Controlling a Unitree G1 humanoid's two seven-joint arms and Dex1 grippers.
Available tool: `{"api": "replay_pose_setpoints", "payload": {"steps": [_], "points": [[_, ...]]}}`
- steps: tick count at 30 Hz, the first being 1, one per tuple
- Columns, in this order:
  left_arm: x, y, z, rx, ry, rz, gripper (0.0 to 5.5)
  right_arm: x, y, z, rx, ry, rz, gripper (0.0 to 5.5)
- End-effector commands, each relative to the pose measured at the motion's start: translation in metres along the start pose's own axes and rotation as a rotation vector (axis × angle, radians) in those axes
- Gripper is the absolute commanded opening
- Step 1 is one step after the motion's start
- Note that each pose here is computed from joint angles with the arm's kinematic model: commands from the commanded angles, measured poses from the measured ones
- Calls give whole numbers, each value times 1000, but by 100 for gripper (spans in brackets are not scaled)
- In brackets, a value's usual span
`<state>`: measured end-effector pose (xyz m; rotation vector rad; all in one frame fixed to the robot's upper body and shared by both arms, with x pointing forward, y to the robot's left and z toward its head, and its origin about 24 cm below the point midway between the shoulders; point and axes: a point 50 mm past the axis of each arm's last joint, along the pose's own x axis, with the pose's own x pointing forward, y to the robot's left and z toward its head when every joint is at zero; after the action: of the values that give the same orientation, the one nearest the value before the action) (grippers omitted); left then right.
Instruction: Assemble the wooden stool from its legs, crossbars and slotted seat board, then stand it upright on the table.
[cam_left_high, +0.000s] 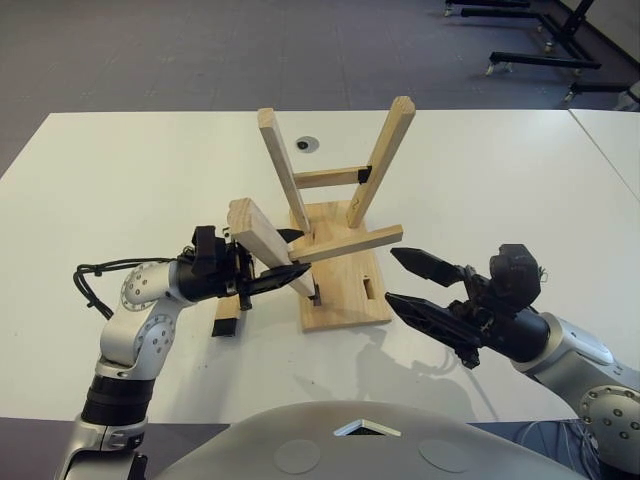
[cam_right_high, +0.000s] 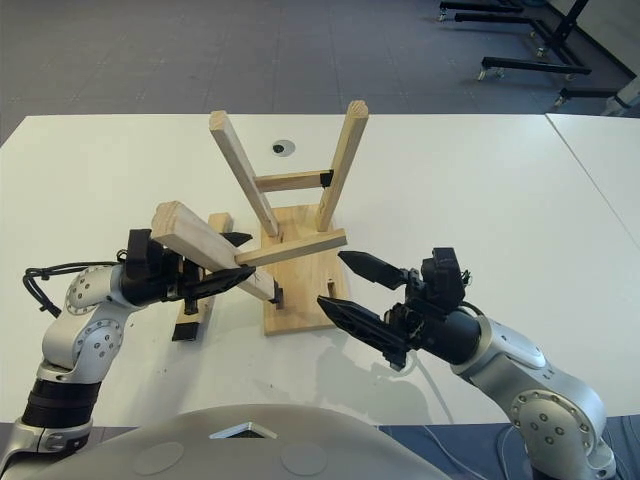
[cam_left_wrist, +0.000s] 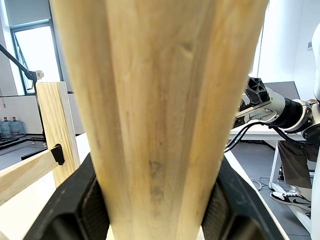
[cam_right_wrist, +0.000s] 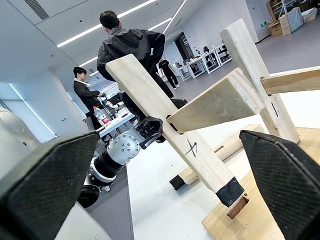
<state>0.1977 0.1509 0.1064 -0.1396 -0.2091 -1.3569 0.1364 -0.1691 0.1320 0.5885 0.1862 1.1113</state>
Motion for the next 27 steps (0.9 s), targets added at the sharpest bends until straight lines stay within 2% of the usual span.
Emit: {"api": "replay_pose_setpoints", "payload": {"steps": [1,15,27], "points": [[2,2,10,30,-11,-4,205,2,1,0,-15,1,-2,515],[4,-9,-13,-43,8,38,205,1,-4,6,-32,33,7,515],[-1,1,-5,-7,58,15,205,8,-3,2,-30,4,15,515]]}}
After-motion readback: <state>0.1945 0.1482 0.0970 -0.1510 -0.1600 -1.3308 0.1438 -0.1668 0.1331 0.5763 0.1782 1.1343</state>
